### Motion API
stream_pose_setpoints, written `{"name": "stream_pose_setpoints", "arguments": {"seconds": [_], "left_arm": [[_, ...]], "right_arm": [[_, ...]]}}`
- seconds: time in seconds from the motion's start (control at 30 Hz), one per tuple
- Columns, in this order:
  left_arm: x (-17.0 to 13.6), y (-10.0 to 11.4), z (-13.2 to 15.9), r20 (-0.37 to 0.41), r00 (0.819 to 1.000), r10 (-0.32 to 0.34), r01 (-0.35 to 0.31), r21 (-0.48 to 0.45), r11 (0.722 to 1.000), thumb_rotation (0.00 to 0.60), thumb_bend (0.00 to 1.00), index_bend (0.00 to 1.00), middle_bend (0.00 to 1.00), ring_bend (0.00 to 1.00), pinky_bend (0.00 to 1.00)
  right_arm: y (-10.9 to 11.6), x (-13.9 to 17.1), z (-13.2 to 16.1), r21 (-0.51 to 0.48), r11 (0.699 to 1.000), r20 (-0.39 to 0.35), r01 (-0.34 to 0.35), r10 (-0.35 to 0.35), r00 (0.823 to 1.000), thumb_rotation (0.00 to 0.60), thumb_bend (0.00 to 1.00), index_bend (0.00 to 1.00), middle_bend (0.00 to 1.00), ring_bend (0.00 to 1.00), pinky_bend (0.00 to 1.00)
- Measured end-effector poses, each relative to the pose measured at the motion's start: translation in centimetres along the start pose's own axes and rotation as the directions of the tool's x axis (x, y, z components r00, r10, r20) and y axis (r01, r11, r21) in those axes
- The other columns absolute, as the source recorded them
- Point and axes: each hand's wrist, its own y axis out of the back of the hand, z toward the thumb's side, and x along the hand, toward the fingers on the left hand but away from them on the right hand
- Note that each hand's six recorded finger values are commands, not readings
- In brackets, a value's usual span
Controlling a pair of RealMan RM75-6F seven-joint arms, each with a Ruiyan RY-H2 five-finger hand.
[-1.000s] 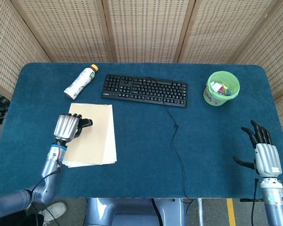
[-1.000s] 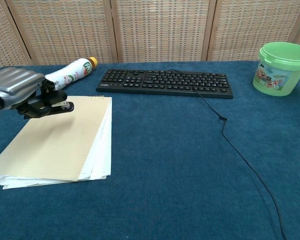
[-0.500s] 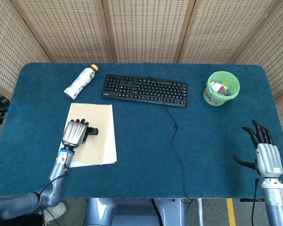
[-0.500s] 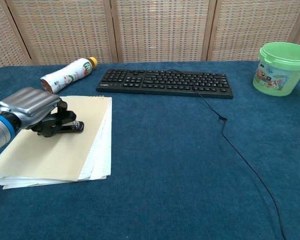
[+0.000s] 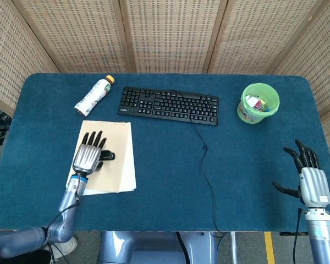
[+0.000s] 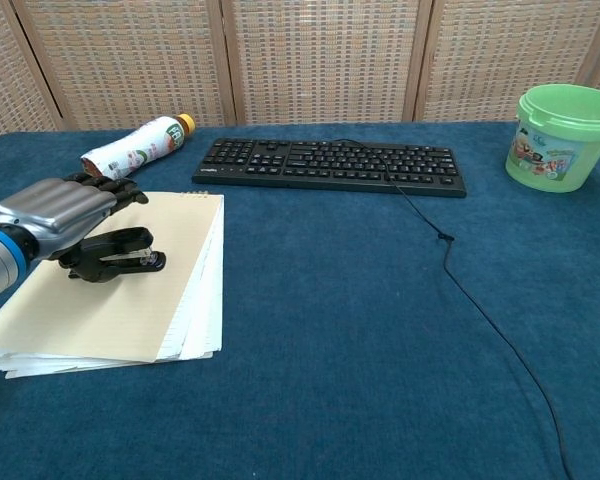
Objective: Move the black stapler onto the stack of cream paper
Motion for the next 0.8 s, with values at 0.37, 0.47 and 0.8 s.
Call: {"name": "stream_pose_setpoints", "arguments": {"seconds": [0.37,0.47,0.8], "left_arm": [[-2.6,4.9,-1.4,-0.019,0.975,0.219,-0.219,-0.176,0.96,0.6,0.31,0.1,0.0,0.0,0.0],[-4.7,5.5,-3.0,-0.059,0.958,0.28,-0.286,-0.207,0.936,0.6,0.31,0.1,0.0,0.0,0.0],[-12.5,4.7,-8.5,-0.147,0.925,0.351,-0.375,-0.184,0.909,0.6,0.31,0.08,0.0,0.0,0.0]], "right_arm": [[0.1,0.0,-0.2,0.037,0.999,0.002,0.002,-0.002,1.0,0.6,0.15,0.2,0.0,0.0,0.0],[-0.3,0.0,-0.3,0.061,0.998,0.007,-0.015,0.014,1.0,0.6,0.15,0.19,0.0,0.0,0.0],[-2.1,0.3,-0.7,0.205,0.973,0.041,-0.109,0.103,0.994,0.6,0.15,0.16,0.0,0.0,0.0]]}}
